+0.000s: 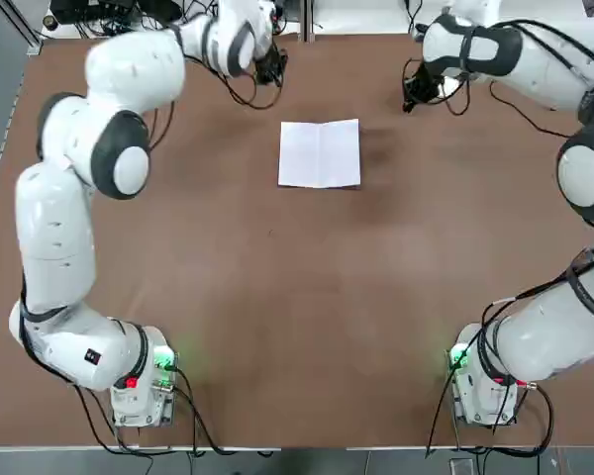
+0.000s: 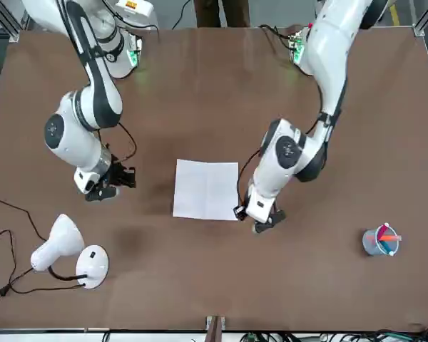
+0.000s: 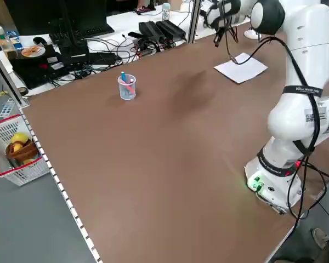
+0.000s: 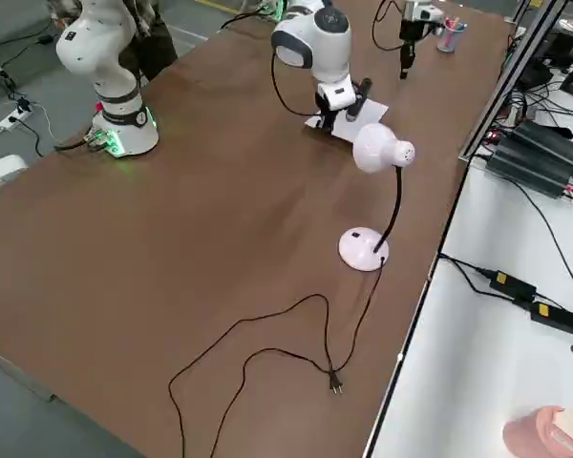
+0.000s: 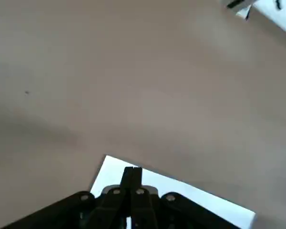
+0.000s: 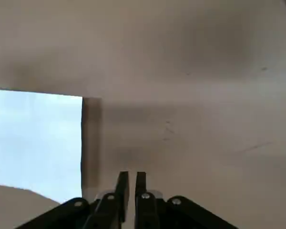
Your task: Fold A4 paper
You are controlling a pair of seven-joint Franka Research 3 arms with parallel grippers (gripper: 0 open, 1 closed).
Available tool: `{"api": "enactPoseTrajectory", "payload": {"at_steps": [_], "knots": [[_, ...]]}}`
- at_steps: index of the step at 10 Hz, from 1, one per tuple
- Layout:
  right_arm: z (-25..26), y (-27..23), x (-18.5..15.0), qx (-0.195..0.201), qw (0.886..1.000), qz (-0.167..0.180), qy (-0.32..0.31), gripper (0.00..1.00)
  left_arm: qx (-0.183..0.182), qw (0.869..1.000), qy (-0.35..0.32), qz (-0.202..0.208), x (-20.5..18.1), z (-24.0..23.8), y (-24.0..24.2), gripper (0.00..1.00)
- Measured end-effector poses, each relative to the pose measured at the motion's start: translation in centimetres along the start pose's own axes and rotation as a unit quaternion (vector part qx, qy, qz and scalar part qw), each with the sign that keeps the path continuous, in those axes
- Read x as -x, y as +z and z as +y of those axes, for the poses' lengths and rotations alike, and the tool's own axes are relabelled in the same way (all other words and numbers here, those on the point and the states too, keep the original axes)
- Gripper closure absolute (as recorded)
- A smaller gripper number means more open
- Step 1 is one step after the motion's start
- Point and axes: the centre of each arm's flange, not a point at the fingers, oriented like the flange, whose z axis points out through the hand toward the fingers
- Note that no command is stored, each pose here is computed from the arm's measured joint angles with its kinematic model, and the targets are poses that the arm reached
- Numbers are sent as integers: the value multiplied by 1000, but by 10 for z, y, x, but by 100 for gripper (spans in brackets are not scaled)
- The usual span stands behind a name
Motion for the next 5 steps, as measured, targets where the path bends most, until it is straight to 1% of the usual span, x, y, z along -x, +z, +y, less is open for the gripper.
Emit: {"api": "enactPoseTrajectory", "payload": {"at_steps": [1, 2, 3, 4, 5], "knots": [[-6, 24, 5, -15, 1000, -8, 17, 90, -12, 1000, 3, 4, 13, 2, 18, 99], [-14, 46, 11, -22, 999, -18, 25, 93, -21, 1000, 8, 6, 21, 2, 28, 99], [-20, 65, 19, -26, 999, -32, 30, 96, -28, 1000, 12, 4, 25, 1, 35, 99], [-24, 82, 26, -28, 998, -45, 33, 96, -36, 999, 16, 3, 27, -3, 44, 99], [-27, 98, 30, -27, 998, -50, 33, 97, -48, 999, 23, 0, 33, -8, 59, 99]]}}
